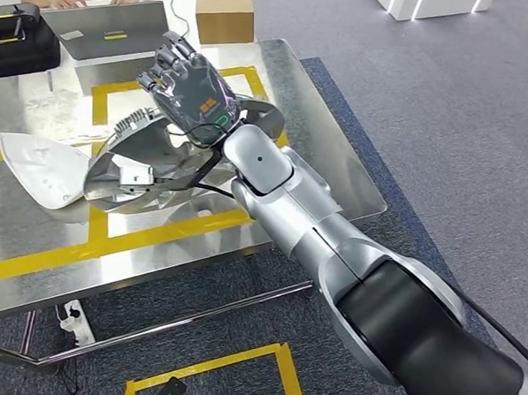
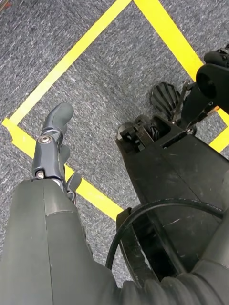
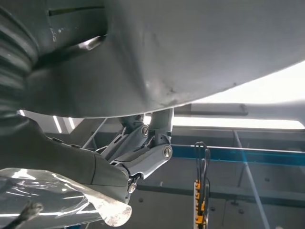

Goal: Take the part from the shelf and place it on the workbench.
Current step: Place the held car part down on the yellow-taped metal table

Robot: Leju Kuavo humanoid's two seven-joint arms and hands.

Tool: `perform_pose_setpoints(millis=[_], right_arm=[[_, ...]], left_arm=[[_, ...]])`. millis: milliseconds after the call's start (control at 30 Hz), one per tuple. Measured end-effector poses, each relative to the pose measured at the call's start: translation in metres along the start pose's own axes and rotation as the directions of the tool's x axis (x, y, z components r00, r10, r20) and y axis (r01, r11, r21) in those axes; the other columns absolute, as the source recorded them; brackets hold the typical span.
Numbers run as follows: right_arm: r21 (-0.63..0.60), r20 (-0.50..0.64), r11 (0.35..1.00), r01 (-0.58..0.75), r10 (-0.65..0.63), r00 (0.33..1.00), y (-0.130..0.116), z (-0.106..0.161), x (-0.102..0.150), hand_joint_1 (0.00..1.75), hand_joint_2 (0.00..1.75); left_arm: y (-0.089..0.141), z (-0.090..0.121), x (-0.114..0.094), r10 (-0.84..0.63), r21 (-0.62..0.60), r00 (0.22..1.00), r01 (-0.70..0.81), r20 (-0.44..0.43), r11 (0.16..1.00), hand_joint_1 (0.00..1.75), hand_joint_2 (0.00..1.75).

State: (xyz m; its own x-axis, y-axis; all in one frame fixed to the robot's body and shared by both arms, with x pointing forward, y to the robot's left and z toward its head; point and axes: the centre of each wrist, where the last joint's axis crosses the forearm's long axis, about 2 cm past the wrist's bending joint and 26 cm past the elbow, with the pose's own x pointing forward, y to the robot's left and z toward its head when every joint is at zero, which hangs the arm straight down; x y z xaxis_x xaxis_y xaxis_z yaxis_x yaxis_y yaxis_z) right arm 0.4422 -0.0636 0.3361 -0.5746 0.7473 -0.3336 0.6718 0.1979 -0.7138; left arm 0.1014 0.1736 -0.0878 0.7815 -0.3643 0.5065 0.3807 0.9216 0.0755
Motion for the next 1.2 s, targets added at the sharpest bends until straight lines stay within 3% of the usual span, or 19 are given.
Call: perform_pose_setpoints(millis=[167, 500, 700, 833, 967, 1033, 1167, 1200], right_arm=[[0.031, -0.008, 1.000, 0.002, -0.002, 1.000, 0.001, -0.001, 0.000, 1.75, 1.75], [0.279, -0.064, 0.960, -0.015, 0.035, 0.997, 0.009, -0.002, -0.005, 1.75, 1.75], [0.535, -0.047, 0.845, 0.003, 0.026, 0.999, 0.015, 0.000, -0.007, 1.75, 1.75], [0.556, -0.041, 0.831, 0.006, 0.020, 0.999, 0.026, 0.012, -0.001, 1.75, 1.75], [0.472, -0.041, 0.881, -0.022, 0.047, 0.998, 0.026, 0.014, 0.001, 0.00, 0.00], [0.442, -0.044, 0.897, -0.031, 0.056, 0.997, 0.026, 0.014, 0.002, 0.00, 0.00], [0.411, -0.046, 0.911, -0.042, 0.067, 0.997, 0.025, 0.014, 0.002, 0.00, 0.00], [0.407, -0.046, 0.912, -0.043, 0.068, 0.997, 0.025, 0.014, 0.003, 0.00, 0.00]], left_arm=[[0.000, 0.000, 0.000, 0.001, 0.001, 1.000, -0.001, 0.001, 1.000, 0.00, 1.75], [0.000, 0.000, 0.000, 0.010, 0.011, 1.000, -0.010, 0.004, 1.000, 0.00, 1.75], [0.000, 0.000, 0.000, 0.013, 0.012, 1.000, -0.013, 0.012, 1.000, 0.00, 1.75], [-0.001, 0.001, -0.003, 0.014, 0.010, 1.000, -0.014, 0.011, 1.000, 0.00, 1.75], [-0.001, 0.001, -0.004, 0.013, 0.010, 1.000, -0.013, 0.015, 1.000, 0.00, 1.75], [-0.001, 0.001, -0.004, 0.010, 0.011, 1.000, -0.011, 0.019, 1.000, 0.00, 1.75], [-0.001, 0.001, -0.003, 0.007, 0.019, 1.000, -0.007, 0.028, 1.000, 0.00, 0.00], [-0.001, 0.001, -0.003, 0.007, 0.020, 1.000, -0.007, 0.028, 1.000, 0.00, 0.00]])
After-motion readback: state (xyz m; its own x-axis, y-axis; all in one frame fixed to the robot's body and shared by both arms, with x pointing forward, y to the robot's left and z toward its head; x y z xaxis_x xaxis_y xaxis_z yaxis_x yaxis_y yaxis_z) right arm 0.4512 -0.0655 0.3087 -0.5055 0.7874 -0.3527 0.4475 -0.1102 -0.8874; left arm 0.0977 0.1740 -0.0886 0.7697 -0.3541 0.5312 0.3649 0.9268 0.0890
